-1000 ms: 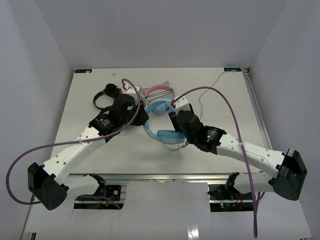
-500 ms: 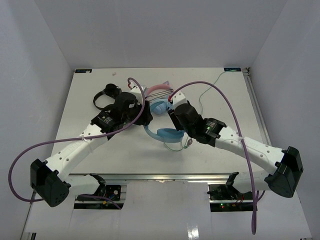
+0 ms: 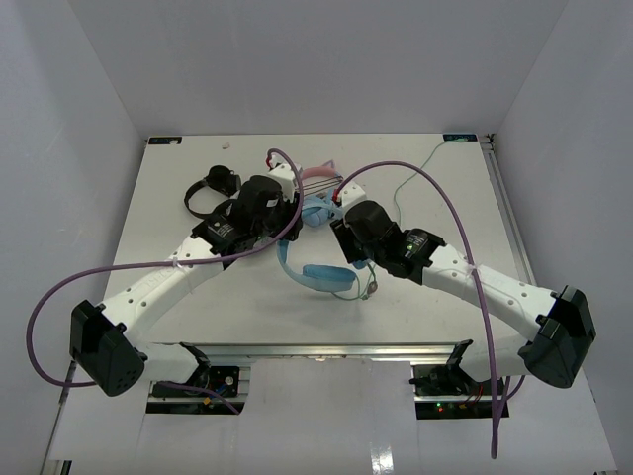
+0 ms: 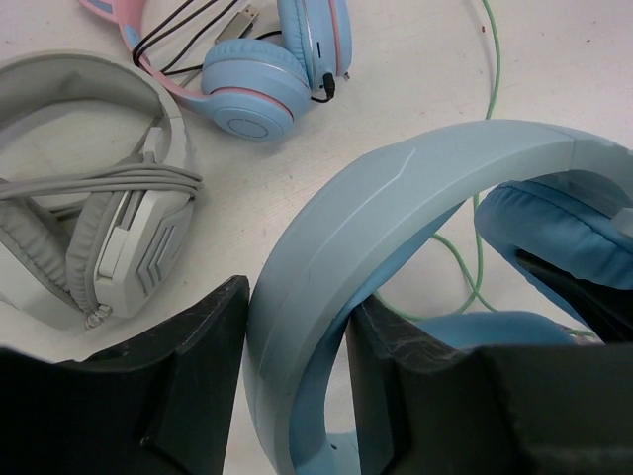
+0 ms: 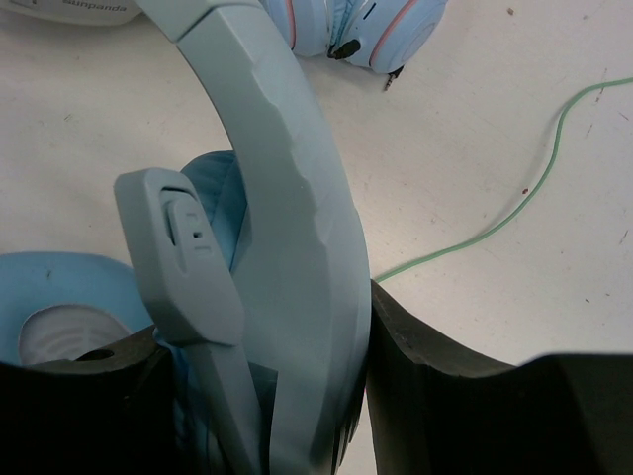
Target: Wrap the headphones
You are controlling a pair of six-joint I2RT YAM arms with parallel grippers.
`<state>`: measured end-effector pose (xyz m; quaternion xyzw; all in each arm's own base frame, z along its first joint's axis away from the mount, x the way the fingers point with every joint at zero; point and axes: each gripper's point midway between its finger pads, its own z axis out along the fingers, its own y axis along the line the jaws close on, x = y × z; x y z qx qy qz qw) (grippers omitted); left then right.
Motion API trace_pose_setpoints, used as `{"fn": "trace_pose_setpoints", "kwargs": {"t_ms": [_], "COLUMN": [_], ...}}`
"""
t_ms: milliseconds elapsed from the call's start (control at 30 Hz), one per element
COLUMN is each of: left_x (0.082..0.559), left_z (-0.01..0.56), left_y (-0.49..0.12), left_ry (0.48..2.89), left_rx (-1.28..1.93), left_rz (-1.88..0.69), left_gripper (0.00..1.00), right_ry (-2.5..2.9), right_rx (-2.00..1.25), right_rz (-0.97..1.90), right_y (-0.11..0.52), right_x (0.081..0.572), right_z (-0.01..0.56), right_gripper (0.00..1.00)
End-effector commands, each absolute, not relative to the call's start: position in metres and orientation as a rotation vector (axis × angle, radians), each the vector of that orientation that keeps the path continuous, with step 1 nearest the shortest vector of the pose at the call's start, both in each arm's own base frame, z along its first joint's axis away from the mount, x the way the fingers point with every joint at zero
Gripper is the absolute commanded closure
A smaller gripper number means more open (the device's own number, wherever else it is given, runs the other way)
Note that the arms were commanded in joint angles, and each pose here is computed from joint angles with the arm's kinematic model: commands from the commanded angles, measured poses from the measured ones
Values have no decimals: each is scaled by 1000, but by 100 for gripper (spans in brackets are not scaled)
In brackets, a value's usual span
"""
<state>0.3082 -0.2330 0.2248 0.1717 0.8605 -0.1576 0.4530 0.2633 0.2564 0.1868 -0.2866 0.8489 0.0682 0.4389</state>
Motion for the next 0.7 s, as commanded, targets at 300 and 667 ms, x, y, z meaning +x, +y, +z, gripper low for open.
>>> {"fn": "trace_pose_setpoints", "kwargs": {"t_ms": [300,667], "left_x": [319,312], "left_z": [240,232], "left_y": [-223,-218], "left_ry": [2053,2052], "left_rx": [371,356], "left_rz": [-109,-5], "left_gripper": [50,48], "right_ry": [2090,2125], "right_rx": [-693,-686], "right_rz": [303,314], "right_y": [274,272], "right_x": [266,267], "right_z": [205,197], "right_gripper": [92,92]}}
